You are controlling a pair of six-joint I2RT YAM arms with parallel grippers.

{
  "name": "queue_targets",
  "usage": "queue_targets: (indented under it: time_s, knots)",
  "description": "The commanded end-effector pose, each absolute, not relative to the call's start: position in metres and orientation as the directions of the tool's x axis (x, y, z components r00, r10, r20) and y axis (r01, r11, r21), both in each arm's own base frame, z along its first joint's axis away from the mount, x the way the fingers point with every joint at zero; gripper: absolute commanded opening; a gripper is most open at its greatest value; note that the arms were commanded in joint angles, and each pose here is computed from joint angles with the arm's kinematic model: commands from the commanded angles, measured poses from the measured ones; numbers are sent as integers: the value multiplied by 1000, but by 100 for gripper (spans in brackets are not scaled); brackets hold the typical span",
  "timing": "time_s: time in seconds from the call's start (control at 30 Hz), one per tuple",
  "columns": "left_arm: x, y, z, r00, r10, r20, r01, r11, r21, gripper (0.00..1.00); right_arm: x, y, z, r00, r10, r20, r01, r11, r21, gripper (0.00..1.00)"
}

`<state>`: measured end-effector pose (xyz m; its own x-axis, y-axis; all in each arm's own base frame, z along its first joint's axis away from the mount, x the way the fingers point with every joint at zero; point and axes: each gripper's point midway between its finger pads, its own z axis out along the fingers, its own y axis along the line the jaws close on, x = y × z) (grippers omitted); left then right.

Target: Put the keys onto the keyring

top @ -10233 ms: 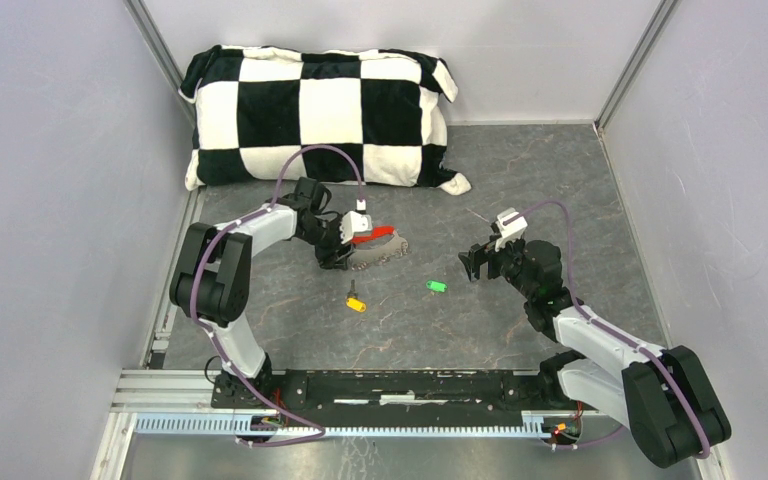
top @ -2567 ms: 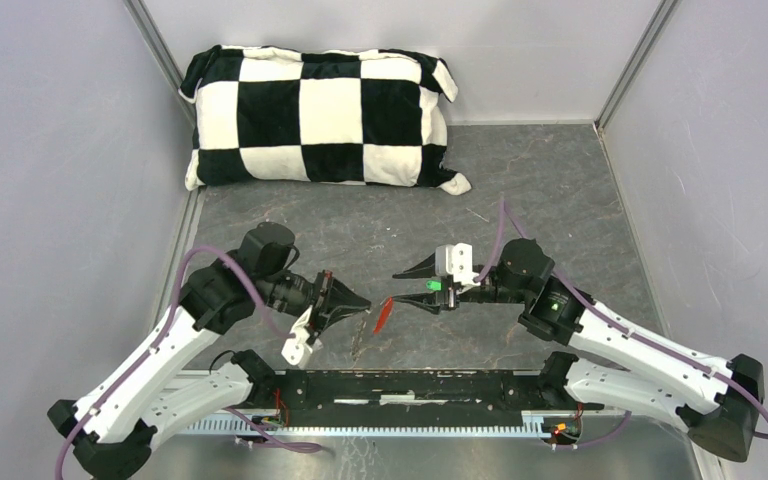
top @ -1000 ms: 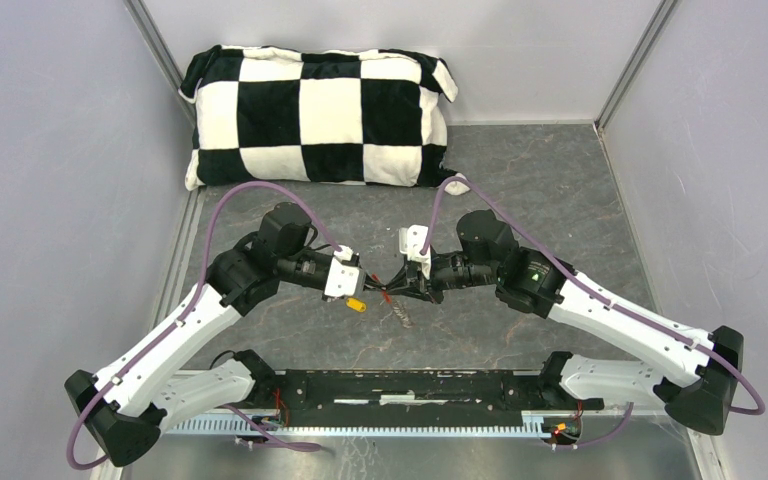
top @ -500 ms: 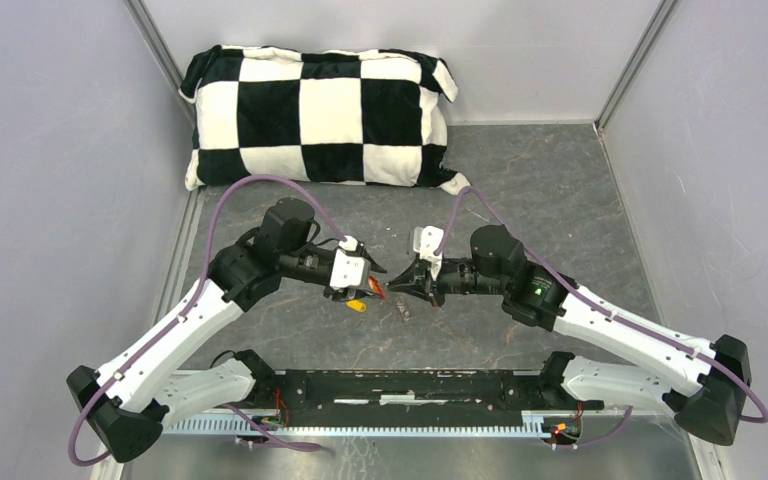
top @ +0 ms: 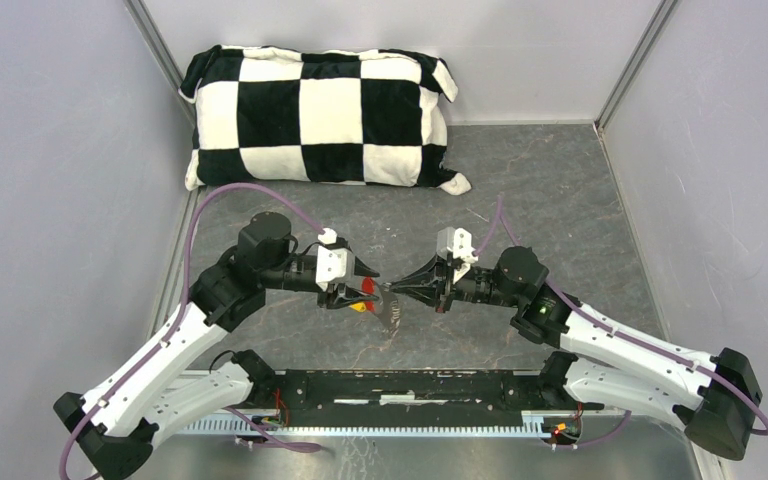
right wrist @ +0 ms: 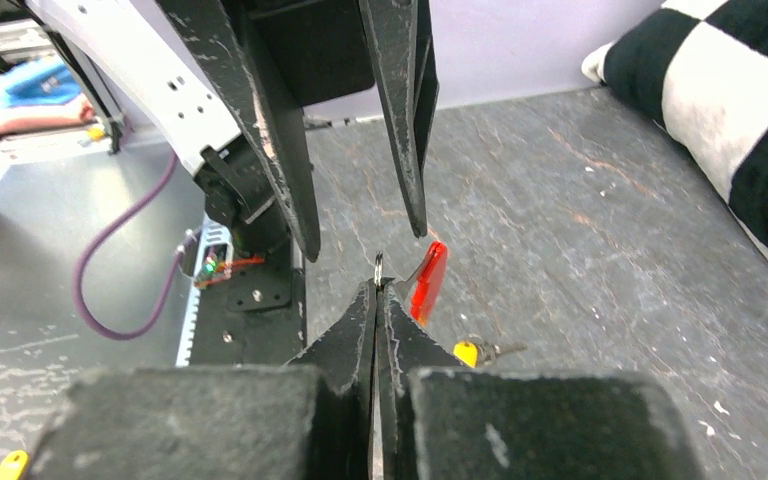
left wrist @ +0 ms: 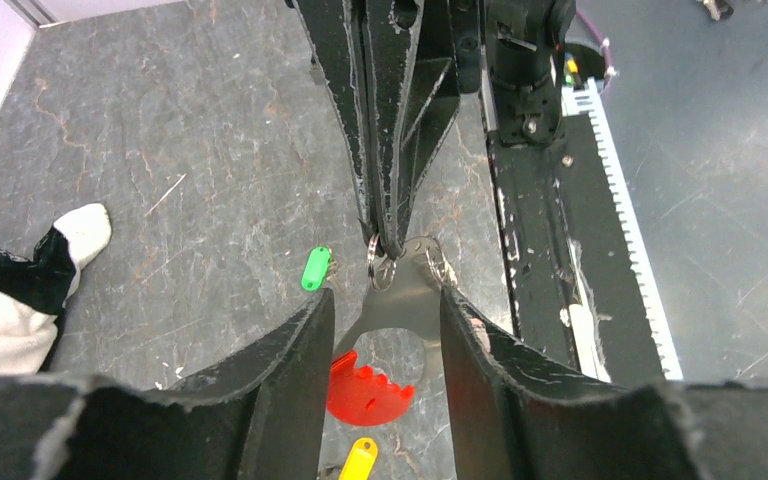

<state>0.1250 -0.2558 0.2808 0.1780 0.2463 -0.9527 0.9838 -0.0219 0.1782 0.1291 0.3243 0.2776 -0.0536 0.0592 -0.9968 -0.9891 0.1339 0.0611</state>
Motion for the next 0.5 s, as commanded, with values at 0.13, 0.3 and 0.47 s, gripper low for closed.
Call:
queue_targets:
  time_s: [0.13,0.3,0.47]
  knots:
    - [123,-257,285,70,218,-973,997,26,77,40,124,328,319,-29,205,-978,-995,87,48,0]
    - [126,-259,292,83,191,-978,995,39,92,40,124,331,317,-35,193,-981,-995,80,51,0]
    - [126,-263,291,76,190,-979,997,15,80,36,123,333,318,-42,188,-981,-997,61,54,0]
